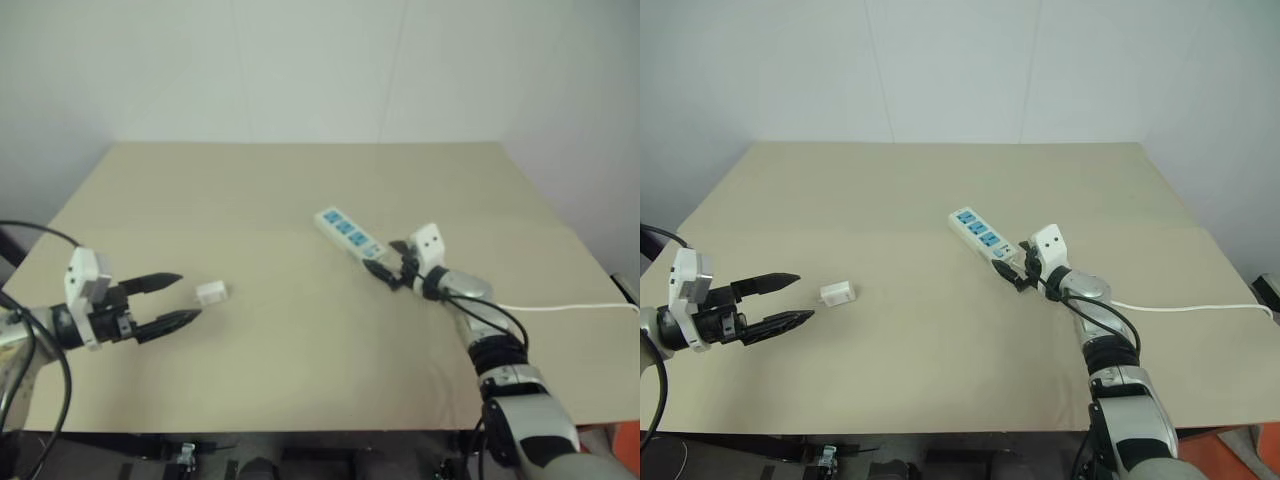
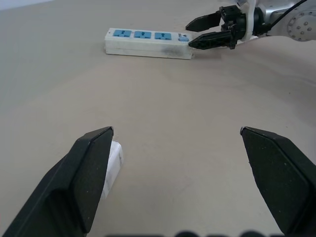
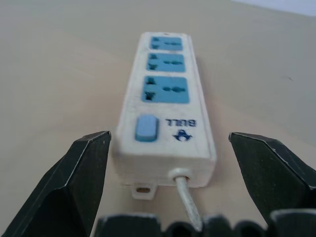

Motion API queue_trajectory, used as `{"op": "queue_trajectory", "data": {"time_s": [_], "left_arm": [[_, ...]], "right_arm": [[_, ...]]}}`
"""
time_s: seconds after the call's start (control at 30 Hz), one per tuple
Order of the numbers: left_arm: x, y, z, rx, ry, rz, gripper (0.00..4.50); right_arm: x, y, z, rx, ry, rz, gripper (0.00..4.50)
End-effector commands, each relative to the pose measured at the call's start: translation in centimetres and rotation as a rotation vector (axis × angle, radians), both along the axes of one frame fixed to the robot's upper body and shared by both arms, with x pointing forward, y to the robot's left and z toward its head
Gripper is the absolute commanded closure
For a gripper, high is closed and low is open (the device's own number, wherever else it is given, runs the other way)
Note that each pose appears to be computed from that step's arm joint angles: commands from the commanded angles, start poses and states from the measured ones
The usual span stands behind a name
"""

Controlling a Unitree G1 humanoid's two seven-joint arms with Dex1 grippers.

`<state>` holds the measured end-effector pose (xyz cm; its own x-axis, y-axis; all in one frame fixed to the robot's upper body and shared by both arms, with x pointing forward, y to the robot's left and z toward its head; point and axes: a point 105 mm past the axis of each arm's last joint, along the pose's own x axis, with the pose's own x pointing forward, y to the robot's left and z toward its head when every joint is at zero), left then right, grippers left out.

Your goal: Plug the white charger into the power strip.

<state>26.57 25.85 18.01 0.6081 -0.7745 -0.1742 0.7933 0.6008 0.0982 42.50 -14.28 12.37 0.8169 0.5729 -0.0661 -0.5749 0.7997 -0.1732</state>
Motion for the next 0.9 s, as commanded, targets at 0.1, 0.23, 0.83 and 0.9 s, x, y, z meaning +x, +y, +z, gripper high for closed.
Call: {"op": "queue_trajectory", "data": {"time_s": [0.1, 0.23, 0.83, 0.9], "left_arm": [[-0.1, -0.2, 0.8, 0.013, -0.052, -0.005, 0.03], [-0.1, -0.2, 0.8, 0.007, -0.056, -0.003, 0.03], [-0.4, 0.0, 0.7, 0.009, -0.062, 0.013, 0.03], [-0.4, 0.1, 0.7, 0.01, -0.061, 0.014, 0.03]], "right_arm": [[0.9, -0.3, 1.0, 0.045, -0.035, -0.031, 0.0], [1.0, 0.7, 1.0, 0.089, -0.02, 0.012, 0.0], [0.7, 2.8, -1.8, 0.101, -0.013, 0.008, 0.0], [0.8, 2.8, -1.8, 0.107, -0.014, -0.002, 0.0]]}}
